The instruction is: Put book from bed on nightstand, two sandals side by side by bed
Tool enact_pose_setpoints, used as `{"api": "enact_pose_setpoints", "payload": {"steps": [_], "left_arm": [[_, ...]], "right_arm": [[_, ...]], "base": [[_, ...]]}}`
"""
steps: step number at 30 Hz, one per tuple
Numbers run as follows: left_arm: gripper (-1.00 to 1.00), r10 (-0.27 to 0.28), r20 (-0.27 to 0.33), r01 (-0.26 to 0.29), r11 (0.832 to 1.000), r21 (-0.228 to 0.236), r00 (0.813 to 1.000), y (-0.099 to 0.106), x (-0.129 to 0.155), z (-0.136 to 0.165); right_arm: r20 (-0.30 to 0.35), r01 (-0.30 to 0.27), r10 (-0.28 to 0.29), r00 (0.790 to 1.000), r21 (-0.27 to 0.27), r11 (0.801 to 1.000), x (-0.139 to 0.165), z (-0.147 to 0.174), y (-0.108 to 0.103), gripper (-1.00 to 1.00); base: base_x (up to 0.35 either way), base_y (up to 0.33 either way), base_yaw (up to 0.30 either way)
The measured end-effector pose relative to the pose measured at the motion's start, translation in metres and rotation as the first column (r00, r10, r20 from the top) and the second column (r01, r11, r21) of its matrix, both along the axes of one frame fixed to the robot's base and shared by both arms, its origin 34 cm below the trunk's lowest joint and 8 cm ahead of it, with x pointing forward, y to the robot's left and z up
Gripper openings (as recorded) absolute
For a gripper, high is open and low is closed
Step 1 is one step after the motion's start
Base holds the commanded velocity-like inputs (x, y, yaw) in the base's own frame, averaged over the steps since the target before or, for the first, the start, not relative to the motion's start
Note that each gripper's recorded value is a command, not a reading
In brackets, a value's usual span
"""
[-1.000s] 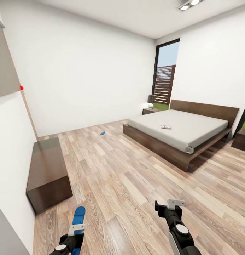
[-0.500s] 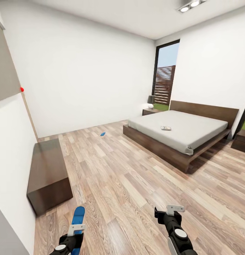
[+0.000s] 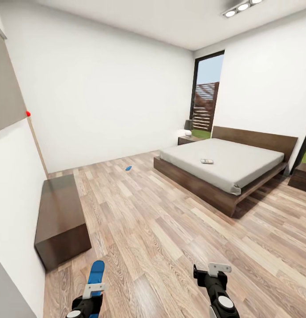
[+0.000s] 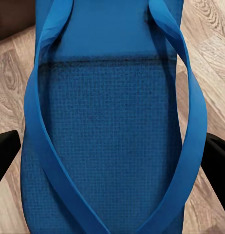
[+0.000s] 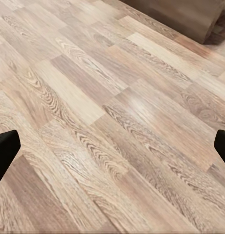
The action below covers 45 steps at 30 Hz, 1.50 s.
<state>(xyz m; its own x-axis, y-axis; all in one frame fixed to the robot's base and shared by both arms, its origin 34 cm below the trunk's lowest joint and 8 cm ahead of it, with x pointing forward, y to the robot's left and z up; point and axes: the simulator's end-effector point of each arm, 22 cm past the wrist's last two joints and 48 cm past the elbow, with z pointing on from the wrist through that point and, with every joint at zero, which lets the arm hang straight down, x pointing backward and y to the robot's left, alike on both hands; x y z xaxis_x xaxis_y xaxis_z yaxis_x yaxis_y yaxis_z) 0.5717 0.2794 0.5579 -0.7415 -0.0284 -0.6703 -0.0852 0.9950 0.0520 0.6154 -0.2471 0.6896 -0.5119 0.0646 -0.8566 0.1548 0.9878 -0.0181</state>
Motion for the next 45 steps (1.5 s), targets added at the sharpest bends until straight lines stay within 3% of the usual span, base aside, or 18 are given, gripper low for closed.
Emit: {"api": "enact_pose_setpoints", "payload": {"steps": [18,25,35,42,45], "left_arm": [[-1.0,0.004,-0.029,-0.004,1.0,-0.002,1.0,0.0,-0.023,0.016],[-1.0,0.004,-0.031,-0.004,1.0,-0.003,1.0,-0.001,-0.025,0.026],[-1.0,0.005,-0.034,-0.005,1.0,-0.001,0.999,0.0,-0.026,0.04],[-1.0,0.005,-0.034,-0.005,1.0,-0.001,0.999,0.0,-0.027,0.051],[-1.0,0.004,-0.034,-0.004,1.0,0.0,0.999,0.0,-0.027,0.055]], "right_arm": [[-0.022,0.002,-0.002,1.0,0.0,1.0,-0.006,0.016,-0.001,1.0],[-0.12,0.008,-0.011,0.993,-0.028,1.0,-0.033,-0.014,-0.019,1.0],[-0.253,0.012,-0.036,0.967,-0.096,0.995,-0.079,-0.048,-0.064,1.0],[-0.35,0.005,-0.046,0.936,-0.117,0.993,-0.131,-0.071,-0.079,1.0],[-0.411,-0.002,-0.049,0.91,-0.122,0.992,-0.16,-0.086,-0.082,1.0]], "base": [[0.0,0.0,0.0],[0.0,0.0,0.0],[0.0,0.0,0.0],[0.0,0.0,0.0],[0.0,0.0,0.0]]}}
